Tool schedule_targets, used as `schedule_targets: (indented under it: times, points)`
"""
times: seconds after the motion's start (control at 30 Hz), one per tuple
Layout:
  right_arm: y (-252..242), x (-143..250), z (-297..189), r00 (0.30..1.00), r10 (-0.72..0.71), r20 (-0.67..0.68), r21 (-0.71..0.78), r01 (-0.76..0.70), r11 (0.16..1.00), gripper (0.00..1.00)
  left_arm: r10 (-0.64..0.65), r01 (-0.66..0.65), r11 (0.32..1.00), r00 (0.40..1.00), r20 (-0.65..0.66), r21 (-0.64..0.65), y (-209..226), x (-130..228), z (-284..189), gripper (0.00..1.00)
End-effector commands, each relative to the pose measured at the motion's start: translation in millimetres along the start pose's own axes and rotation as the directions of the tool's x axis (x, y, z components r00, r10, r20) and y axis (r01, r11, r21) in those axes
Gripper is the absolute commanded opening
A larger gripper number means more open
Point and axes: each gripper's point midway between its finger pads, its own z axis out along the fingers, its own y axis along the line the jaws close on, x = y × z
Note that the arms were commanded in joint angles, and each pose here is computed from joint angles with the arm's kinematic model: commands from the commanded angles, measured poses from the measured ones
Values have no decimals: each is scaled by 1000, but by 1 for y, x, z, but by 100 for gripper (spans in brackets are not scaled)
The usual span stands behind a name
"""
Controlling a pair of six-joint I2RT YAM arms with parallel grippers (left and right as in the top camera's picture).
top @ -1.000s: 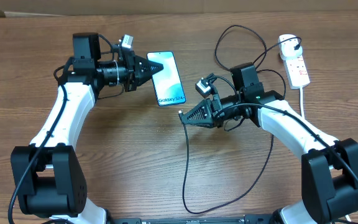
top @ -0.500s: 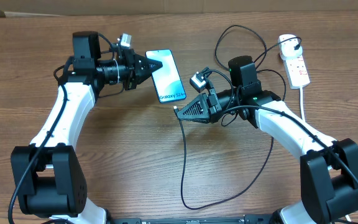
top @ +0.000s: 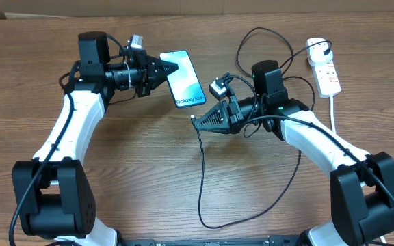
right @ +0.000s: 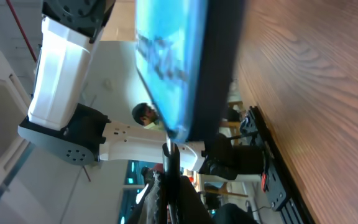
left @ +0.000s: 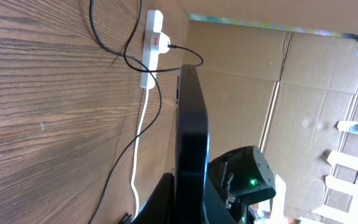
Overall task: Plug charger to phone and switch on socket
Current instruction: 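Align the plug with the phone's bottom port using the right gripper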
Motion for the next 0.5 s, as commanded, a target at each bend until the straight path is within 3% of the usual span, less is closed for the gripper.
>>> schedule_targets:
  times: [0.0,0.47]
  points:
    - [17,-3,1,1000,-24,0,-5,24,1000,4,6,-6,1000,1000,-24,20,-8,4,1,4]
    - [20,-7,0,1000,-28,13,-2,28,1000,4,30,-28,999,998,-59,44,-12,11,1,4]
